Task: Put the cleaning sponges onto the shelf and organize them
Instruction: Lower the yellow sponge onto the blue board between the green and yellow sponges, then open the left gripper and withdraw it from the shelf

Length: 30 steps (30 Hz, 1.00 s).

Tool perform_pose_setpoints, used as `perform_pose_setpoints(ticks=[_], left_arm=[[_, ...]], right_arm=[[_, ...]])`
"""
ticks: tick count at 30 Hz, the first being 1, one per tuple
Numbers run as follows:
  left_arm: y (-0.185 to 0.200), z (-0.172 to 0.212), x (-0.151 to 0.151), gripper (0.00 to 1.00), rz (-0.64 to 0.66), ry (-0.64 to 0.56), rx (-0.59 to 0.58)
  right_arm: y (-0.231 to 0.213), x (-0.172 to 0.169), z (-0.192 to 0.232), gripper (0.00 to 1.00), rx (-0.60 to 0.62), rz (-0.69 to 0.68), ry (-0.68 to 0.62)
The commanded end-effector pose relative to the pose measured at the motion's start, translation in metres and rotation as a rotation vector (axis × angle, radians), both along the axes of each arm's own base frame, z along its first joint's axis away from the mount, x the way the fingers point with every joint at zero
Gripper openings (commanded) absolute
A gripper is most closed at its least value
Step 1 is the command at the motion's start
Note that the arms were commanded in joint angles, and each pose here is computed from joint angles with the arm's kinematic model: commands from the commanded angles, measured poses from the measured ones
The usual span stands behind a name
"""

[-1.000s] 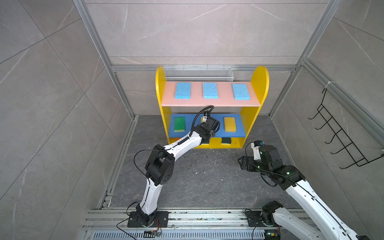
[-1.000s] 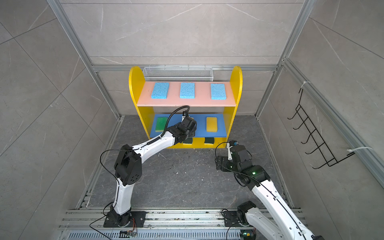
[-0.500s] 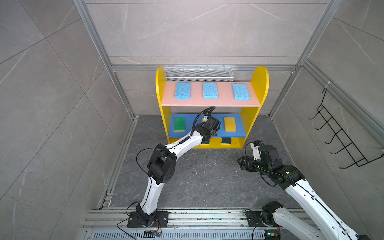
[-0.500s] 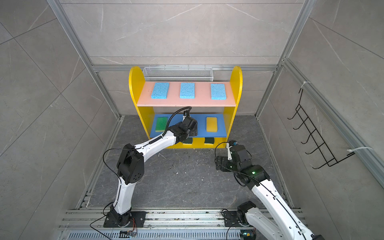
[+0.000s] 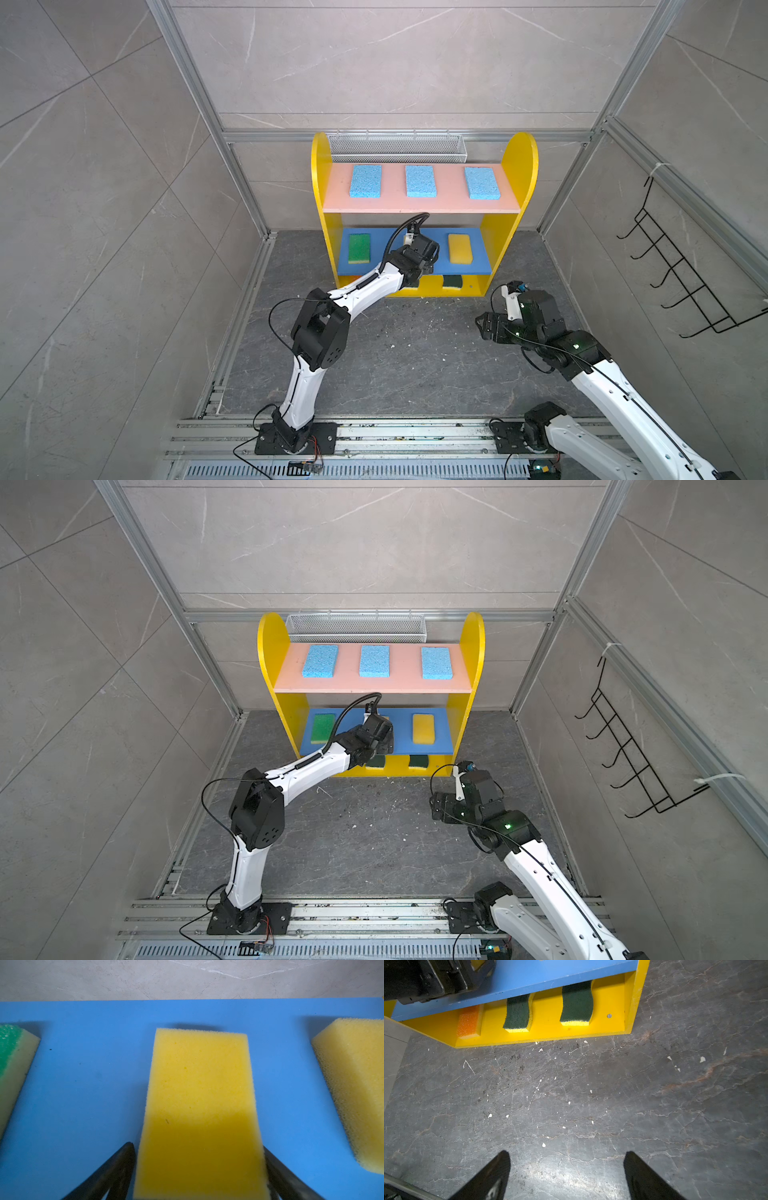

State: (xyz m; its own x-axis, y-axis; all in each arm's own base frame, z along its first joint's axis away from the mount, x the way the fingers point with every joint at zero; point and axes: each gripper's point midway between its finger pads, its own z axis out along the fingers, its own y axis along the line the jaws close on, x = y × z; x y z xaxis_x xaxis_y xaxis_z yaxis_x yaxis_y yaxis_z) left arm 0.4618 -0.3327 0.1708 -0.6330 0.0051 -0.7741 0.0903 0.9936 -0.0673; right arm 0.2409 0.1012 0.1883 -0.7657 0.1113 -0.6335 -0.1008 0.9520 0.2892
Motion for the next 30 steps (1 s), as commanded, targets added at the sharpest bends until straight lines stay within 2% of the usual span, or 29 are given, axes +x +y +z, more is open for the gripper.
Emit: perform_pose_setpoints(ticks=[1,13,30], left_arm=[[0.004,0.013,-0.011,0.89,-0.003,0.010,-0.004],[0.004,0.016,-0.023,0.91,-0.011,0.010,0.030],[0.013,0.043,-0.044,0.92,-0.020,-0.028,0.018]], right_arm=[[0.000,-0.004,0.007,0.88,0.008,0.002,-0.009],[-0.004,-0.007,-0.001,0.88,0.002,-0.017,0.007],[-0.008,-0.008,0.011,0.88,-0.004,-0.039,-0.014]])
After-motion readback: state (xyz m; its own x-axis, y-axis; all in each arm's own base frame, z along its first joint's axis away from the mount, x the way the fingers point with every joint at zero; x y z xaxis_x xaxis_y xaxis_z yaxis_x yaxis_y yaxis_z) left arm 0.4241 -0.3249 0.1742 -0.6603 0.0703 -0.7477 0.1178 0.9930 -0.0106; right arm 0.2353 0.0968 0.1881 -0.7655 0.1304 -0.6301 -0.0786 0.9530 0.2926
